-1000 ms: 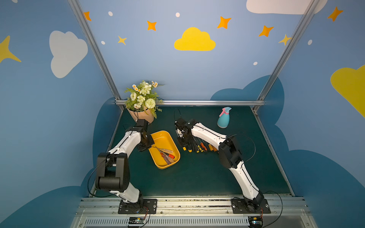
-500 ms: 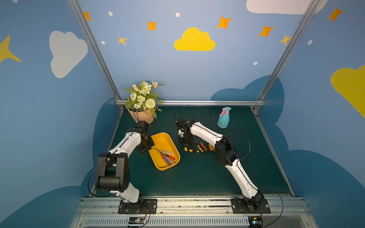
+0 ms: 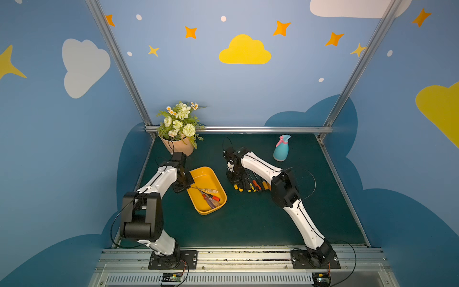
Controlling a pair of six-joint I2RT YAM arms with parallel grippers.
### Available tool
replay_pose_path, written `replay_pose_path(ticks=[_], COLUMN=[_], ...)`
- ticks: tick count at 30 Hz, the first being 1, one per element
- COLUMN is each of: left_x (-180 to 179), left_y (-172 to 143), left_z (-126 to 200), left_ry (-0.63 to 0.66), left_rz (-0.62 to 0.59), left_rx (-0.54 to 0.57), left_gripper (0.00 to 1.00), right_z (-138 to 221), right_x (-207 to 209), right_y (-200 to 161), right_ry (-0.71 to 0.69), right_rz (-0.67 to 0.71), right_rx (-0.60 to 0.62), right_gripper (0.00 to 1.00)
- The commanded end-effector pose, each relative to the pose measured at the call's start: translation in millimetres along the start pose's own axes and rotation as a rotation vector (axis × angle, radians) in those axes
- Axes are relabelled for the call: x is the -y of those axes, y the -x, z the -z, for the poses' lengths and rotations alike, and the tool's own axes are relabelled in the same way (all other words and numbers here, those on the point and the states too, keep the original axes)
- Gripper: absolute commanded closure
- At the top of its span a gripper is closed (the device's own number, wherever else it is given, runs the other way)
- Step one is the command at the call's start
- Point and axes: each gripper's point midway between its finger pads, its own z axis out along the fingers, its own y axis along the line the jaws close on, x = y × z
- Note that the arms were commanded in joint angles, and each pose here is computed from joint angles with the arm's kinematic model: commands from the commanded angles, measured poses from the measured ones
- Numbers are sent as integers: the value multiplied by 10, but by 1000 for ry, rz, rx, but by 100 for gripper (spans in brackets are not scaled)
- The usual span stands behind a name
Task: Take out the screwdriver from the storage box
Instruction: Place the screwdriver at the center of the board.
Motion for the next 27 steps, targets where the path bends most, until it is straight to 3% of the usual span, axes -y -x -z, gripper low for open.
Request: replay_pose_path(ticks=[1,5,12,22,27], left_x=[46,40,46,13,40], left_y=[-21,-33,-31,36,83], left_z=[48,26,42,129,159], left_ry=[-40,-37,-37,-14,-5], left_rz=[14,12,1,-26,-49], left_rx=[-2,-8,-3,35,49], left_gripper=[98,98,98,98,97], right_z=[-136,-105,90,803,1092], right_x=[70,78,45,-50,-249], right_y=[-151,-120,-33,136,121], right_ry=[-15,-29,-32,-44,7], right_rz=[-26,-34,-26,84,211], right_rx=[-85,-68,-10,272,390], right_gripper=[74,67,65,65,65])
